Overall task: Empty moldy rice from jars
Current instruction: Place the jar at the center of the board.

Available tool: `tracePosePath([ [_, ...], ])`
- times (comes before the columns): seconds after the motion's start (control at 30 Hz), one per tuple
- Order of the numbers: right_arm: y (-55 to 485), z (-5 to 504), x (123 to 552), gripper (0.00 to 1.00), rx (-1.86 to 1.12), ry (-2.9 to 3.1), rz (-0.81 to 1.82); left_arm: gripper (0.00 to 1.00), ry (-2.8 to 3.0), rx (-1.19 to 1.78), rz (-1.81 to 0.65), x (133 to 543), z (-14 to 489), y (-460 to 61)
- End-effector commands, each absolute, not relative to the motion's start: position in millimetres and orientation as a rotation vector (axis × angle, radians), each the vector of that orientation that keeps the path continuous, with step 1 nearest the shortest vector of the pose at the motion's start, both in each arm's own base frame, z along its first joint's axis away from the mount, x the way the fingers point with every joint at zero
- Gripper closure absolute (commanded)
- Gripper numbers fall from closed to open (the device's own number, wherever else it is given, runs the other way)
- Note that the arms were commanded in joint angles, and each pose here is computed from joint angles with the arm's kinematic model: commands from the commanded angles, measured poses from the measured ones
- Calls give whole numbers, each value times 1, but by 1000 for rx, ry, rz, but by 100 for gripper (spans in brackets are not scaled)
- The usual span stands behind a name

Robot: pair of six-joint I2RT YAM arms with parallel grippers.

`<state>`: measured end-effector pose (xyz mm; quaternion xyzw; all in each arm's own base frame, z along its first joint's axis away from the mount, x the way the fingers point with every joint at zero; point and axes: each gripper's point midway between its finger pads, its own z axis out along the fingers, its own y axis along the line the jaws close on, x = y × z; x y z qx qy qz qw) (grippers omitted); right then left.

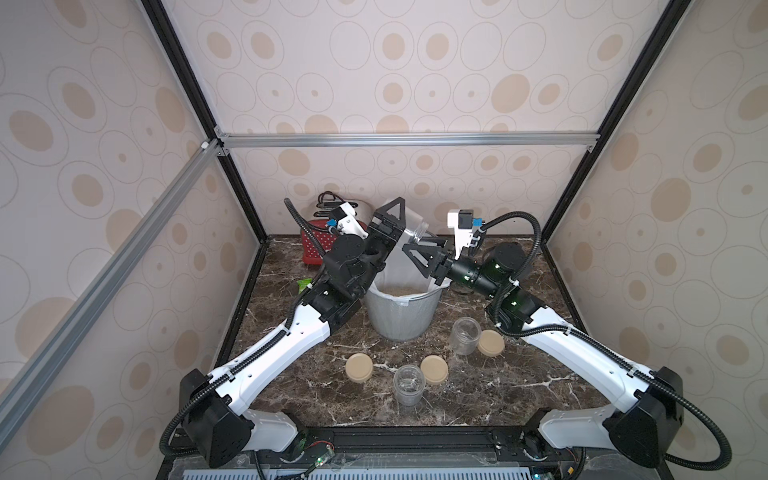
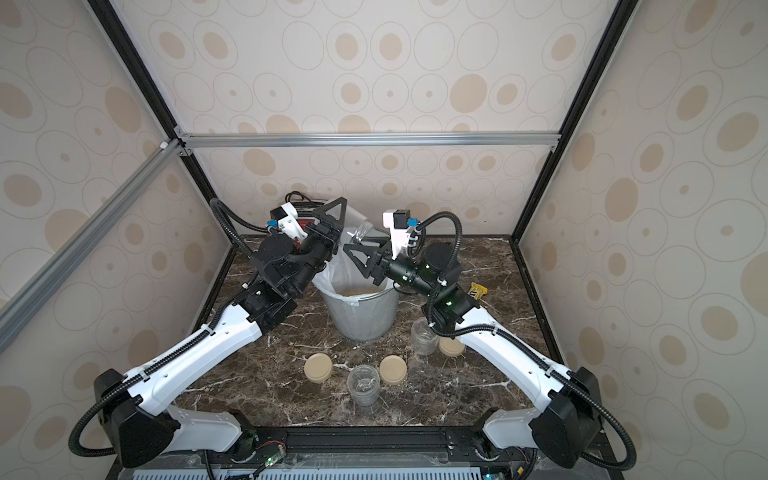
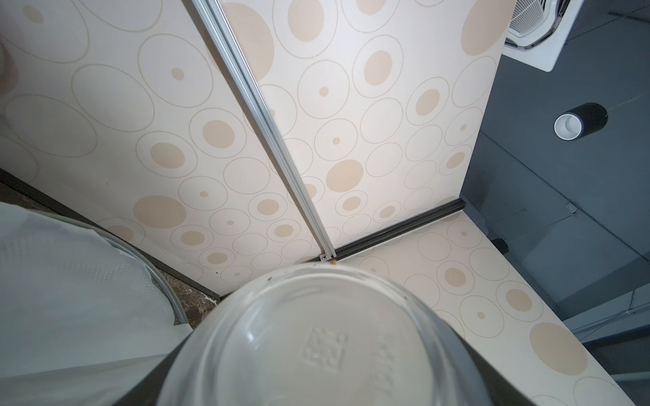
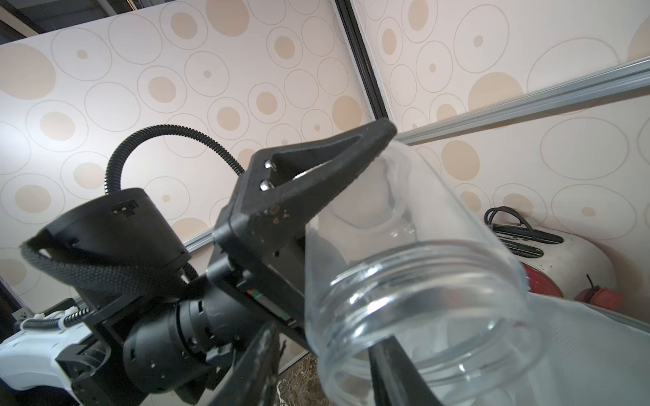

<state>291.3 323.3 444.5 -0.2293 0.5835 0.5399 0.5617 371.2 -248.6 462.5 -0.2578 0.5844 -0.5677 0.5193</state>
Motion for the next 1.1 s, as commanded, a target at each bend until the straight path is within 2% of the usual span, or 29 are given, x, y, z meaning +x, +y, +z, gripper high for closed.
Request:
tracePosePath([
  [0.0, 326, 467, 286, 58, -567, 1278, 1279, 53, 1248, -604, -1469, 359, 508, -237],
  [0.73, 344, 460, 308, 75, -558, 1286, 1296, 51, 1261, -574, -1533, 354, 514, -246],
  [0.87, 347, 458, 311, 83, -563, 1290, 1296, 49, 1266, -571, -1551, 354, 514, -249],
  [1.0, 350, 454, 314, 99, -566, 1306, 1295, 46, 1265, -576, -1557, 354, 513, -249],
  [1.07, 349, 451, 317, 100, -554, 1319, 1286, 42, 1263, -582, -1543, 354, 511, -246],
])
